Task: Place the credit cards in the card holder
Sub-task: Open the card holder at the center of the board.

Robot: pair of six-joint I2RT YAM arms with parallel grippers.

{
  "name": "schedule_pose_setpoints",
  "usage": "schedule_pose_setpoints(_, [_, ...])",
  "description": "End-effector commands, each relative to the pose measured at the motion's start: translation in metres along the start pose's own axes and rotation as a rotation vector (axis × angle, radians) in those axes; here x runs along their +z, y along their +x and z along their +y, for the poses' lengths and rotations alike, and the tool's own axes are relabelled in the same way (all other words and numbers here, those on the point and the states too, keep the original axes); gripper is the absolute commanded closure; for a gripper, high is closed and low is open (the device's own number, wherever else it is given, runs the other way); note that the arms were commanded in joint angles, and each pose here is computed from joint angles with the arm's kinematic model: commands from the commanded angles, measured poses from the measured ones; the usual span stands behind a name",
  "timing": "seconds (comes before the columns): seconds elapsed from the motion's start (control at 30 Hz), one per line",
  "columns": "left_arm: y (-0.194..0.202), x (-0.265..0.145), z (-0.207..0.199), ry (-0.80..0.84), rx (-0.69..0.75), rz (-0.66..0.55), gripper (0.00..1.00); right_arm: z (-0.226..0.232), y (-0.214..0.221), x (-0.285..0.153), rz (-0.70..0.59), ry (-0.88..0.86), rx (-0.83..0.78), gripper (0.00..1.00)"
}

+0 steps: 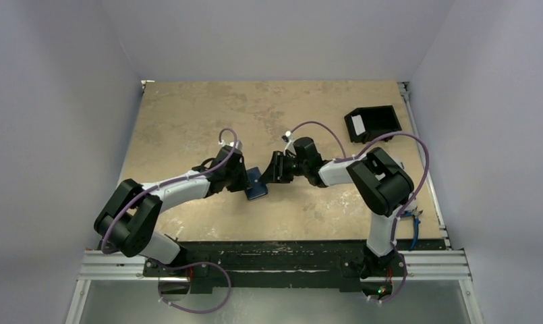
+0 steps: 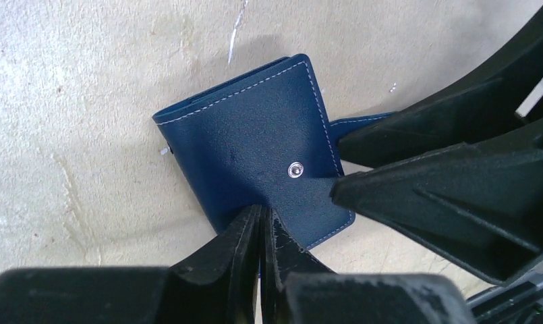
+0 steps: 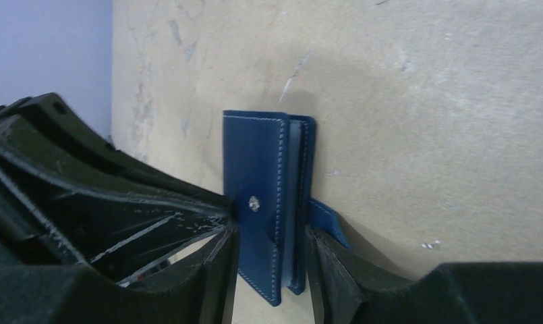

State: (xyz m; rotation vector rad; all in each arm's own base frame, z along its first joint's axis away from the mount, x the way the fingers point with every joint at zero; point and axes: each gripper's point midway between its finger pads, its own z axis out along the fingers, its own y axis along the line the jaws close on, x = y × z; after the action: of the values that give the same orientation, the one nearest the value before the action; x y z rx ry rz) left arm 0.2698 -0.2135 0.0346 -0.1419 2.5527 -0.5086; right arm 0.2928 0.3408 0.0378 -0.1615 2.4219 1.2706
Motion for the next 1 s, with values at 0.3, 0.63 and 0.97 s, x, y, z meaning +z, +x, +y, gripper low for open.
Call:
schedule_pose_setpoints(0.3, [-0.014,0.026,0.031,0.006,-0.075,-0.026,0.95,0.066,-0.014,0.022,0.031,-0.284,0.045,0.73])
schedule_pose_setpoints(0.63, [-0.092,0.014,0.045,0.036,-0.139,-0.066,0.83,0.035,-0.097,0.054,-0.131,0.063,-0.234,1.0])
schedule_pose_setpoints(0.97, [-0.16,-0.03,0.075,0.172,-0.372,-0.149,0.39,0.053,-0.126,0.067,-0.21,0.37,-0.47,1.0])
